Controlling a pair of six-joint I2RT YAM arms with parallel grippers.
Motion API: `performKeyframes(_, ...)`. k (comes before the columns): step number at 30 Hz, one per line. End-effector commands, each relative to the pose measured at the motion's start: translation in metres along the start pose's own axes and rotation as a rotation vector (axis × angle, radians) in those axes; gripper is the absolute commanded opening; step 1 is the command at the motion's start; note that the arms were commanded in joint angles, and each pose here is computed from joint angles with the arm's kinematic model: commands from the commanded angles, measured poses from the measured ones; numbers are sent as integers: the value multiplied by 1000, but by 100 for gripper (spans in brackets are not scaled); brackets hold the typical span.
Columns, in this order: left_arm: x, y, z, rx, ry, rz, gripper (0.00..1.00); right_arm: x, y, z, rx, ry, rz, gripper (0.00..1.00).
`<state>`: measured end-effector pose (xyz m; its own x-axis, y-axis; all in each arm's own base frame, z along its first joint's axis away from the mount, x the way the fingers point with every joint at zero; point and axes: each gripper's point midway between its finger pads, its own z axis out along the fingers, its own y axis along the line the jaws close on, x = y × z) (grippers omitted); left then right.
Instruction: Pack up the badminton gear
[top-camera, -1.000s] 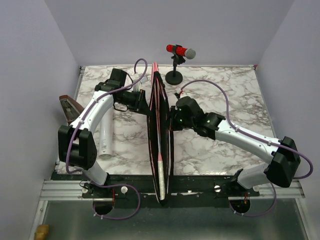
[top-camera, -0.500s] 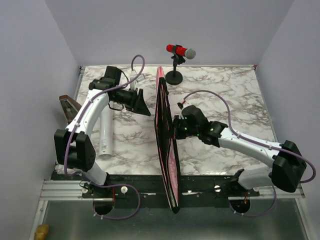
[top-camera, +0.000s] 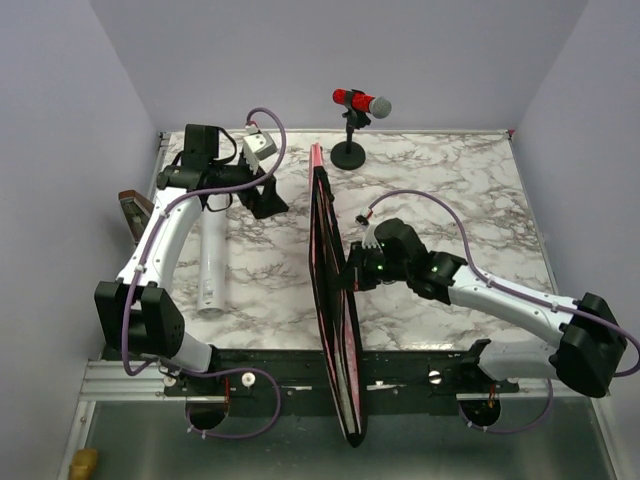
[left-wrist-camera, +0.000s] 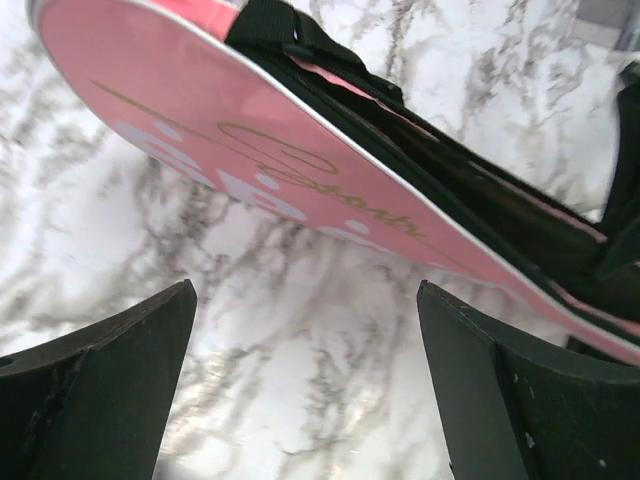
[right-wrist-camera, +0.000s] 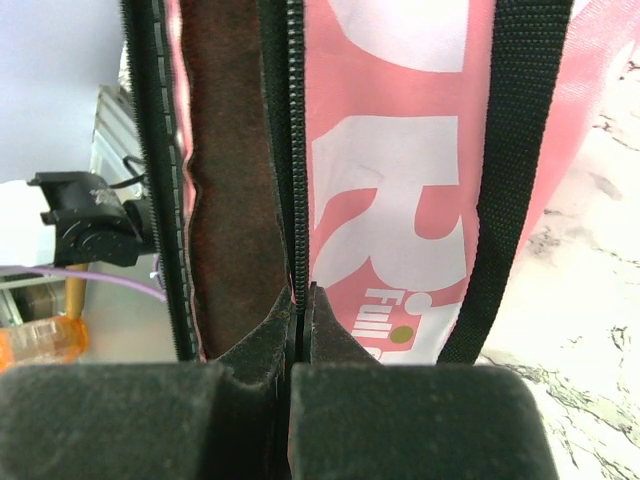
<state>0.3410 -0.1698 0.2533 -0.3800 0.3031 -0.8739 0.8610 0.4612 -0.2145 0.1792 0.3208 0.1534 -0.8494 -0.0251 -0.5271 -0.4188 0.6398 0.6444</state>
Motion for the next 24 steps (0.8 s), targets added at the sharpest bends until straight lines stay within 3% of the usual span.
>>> performKeyframes(1, -29, 12, -9, -13, -61, 462, 99, 17, 10, -11, -72, 75, -39, 1)
performKeyframes(6, -23, 21, -10, 15, 6, 792, 99, 24, 19, -15, -127, 113, -59, 1)
performKeyframes(11, -38, 22, -1, 36, 6, 992, 99, 31, 25, -20, -175, 145, -71, 1)
performKeyframes(17, -45, 21, 29, 84, 14, 1118, 99, 36, 34, -27, -222, 168, -71, 1)
performKeyframes(24, -33, 10, 59, 211, 56, 1150, 99, 44, 39, -42, -262, 172, -61, 1)
